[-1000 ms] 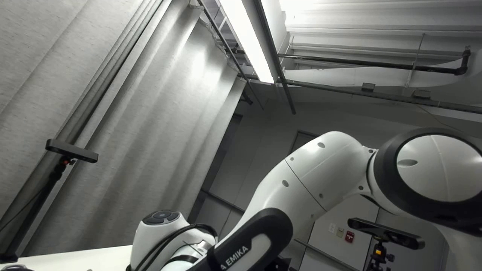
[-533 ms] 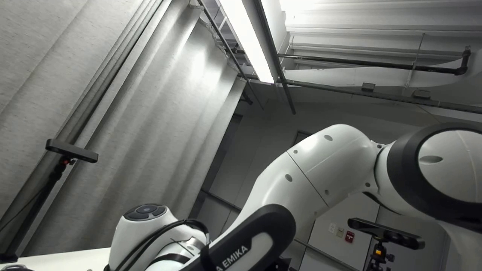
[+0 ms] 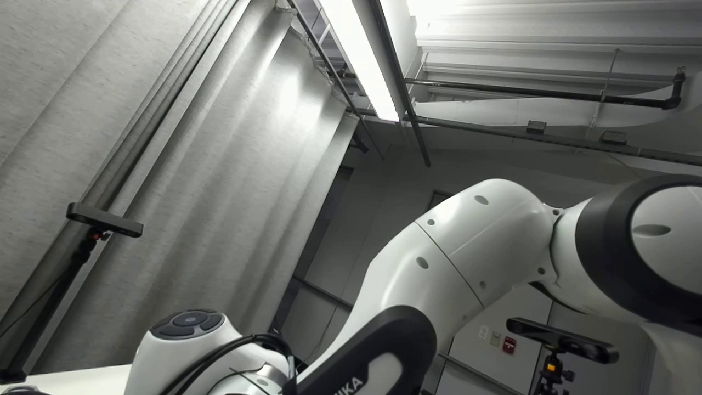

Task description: Pour the contents of the bowl and the blue cup onto the plate

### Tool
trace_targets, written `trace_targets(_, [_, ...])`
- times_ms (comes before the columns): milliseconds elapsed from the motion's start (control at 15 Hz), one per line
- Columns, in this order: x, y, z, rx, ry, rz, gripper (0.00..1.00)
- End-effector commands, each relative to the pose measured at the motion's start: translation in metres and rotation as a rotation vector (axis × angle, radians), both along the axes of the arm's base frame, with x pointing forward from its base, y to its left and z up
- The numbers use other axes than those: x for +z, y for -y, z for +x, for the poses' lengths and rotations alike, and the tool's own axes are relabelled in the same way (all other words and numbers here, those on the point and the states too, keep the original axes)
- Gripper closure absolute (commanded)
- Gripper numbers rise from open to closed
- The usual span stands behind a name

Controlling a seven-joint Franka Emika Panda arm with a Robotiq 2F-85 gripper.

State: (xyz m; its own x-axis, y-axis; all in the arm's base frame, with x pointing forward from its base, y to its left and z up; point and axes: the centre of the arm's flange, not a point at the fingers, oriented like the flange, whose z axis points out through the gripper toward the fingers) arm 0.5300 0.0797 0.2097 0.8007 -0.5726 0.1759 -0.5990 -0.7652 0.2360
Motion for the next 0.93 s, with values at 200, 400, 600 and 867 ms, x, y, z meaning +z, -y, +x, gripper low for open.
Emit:
trace_targets(200, [-0.012, 0.005, 0.0, 0.015, -0.013, 0.023, 0.0])
trace_targets(400, [-0.017, 0.011, 0.006, 0.014, -0.017, 0.03, 0.07])
trace_targets(600, [-0.022, 0.012, 0.013, 0.034, -0.026, 0.043, 0.2])
trace_targets(867, [-0.024, 0.011, 0.022, 0.06, -0.036, 0.052, 0.31])
